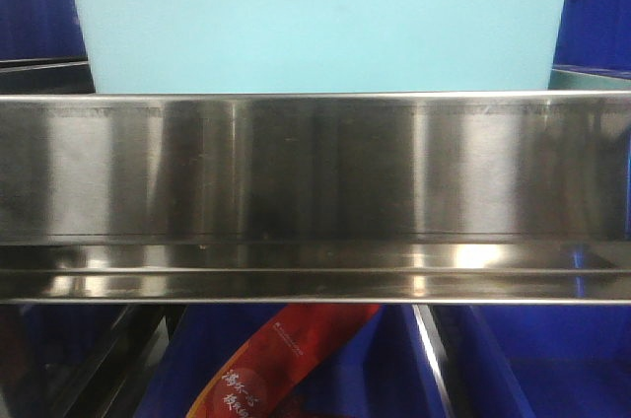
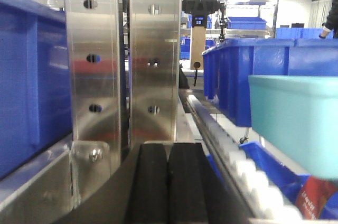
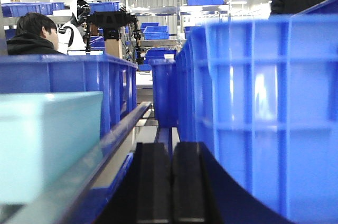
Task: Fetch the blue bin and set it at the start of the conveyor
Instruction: 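Grip the light-blue bin rim with both grippers on the shelf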
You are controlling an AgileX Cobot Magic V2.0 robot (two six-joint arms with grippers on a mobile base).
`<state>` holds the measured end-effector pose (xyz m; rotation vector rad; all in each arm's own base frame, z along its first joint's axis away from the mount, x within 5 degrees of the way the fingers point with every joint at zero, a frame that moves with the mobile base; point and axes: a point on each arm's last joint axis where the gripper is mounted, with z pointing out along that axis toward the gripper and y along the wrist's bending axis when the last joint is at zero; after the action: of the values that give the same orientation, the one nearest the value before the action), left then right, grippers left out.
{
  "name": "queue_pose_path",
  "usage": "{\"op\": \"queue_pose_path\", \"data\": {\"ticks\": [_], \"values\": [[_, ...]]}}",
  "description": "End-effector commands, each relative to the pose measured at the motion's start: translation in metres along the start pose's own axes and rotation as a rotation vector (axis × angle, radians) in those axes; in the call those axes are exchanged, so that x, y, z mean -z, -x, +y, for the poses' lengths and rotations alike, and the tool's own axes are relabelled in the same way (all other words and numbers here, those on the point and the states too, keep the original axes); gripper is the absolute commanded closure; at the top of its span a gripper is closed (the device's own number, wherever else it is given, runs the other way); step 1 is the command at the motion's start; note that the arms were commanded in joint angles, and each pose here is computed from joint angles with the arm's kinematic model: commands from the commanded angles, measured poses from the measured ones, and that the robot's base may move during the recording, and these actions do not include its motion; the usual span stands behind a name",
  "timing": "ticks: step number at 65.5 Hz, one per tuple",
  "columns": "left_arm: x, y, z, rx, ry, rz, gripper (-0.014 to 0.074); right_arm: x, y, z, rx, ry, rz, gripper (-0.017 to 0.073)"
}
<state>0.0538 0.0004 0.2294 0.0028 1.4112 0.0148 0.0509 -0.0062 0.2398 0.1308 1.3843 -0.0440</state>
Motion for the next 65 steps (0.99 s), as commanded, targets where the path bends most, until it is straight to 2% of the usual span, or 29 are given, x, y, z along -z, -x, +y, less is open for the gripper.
{"op": "queue_pose_path", "data": {"ticks": [1, 5, 10, 12, 16, 22, 29, 34, 42, 46, 50, 57, 65], "values": [[0.003, 0.030, 0.000, -0.003, 0.000, -0.053, 0.0692, 0.005, 0.035, 0.003, -0.002, 0.013, -0.034, 0.0719], [0.007, 0.050, 0.000, -0.014, 0.000, -0.065, 0.0635, 0.009, 0.054, 0.005, 0.000, 0.021, -0.025, 0.0684], [0.007, 0.068, 0.001, -0.023, 0.000, -0.028, 0.0512, 0.014, 0.075, 0.008, 0.001, 0.030, -0.004, 0.0559], [0.008, 0.075, 0.001, -0.030, 0.002, -0.025, 0.0471, 0.014, 0.081, 0.008, 0.002, 0.032, 0.010, 0.0496], [0.005, 0.088, 0.001, -0.033, 0.002, 0.008, 0.0329, 0.014, 0.090, 0.009, 0.003, 0.035, 0.040, 0.0342], [0.001, 0.106, 0.001, -0.022, -0.002, -0.007, 0.0184, 0.009, 0.094, 0.010, 0.003, 0.034, 0.065, 0.0124], [-0.007, 0.114, 0.001, -0.020, -0.016, 0.022, 0.0116, 0.005, 0.093, 0.010, 0.003, 0.033, 0.083, -0.0017], [-0.013, 0.117, 0.000, -0.014, -0.031, 0.072, 0.0117, 0.004, 0.093, 0.010, 0.010, 0.033, 0.098, 0.0000], [-0.025, 0.124, -0.002, -0.019, -0.068, 0.204, 0.0117, -0.001, 0.099, 0.013, 0.058, 0.061, 0.144, 0.0001], [-0.032, 0.131, -0.005, -0.039, -0.112, 0.248, 0.0117, -0.006, 0.102, 0.017, 0.086, 0.104, 0.195, 0.0001], [-0.041, 0.136, -0.011, -0.029, -0.172, 0.280, 0.0117, -0.013, 0.104, 0.021, 0.098, 0.154, 0.256, 0.0001], [-0.060, 0.139, -0.023, -0.034, -0.276, 0.342, 0.0117, -0.028, 0.111, 0.029, 0.034, 0.233, 0.335, 0.0001], [-0.086, 0.139, -0.044, -0.035, -0.391, 0.448, 0.0117, -0.051, 0.118, 0.033, 0.024, 0.269, 0.399, 0.0001]]}}
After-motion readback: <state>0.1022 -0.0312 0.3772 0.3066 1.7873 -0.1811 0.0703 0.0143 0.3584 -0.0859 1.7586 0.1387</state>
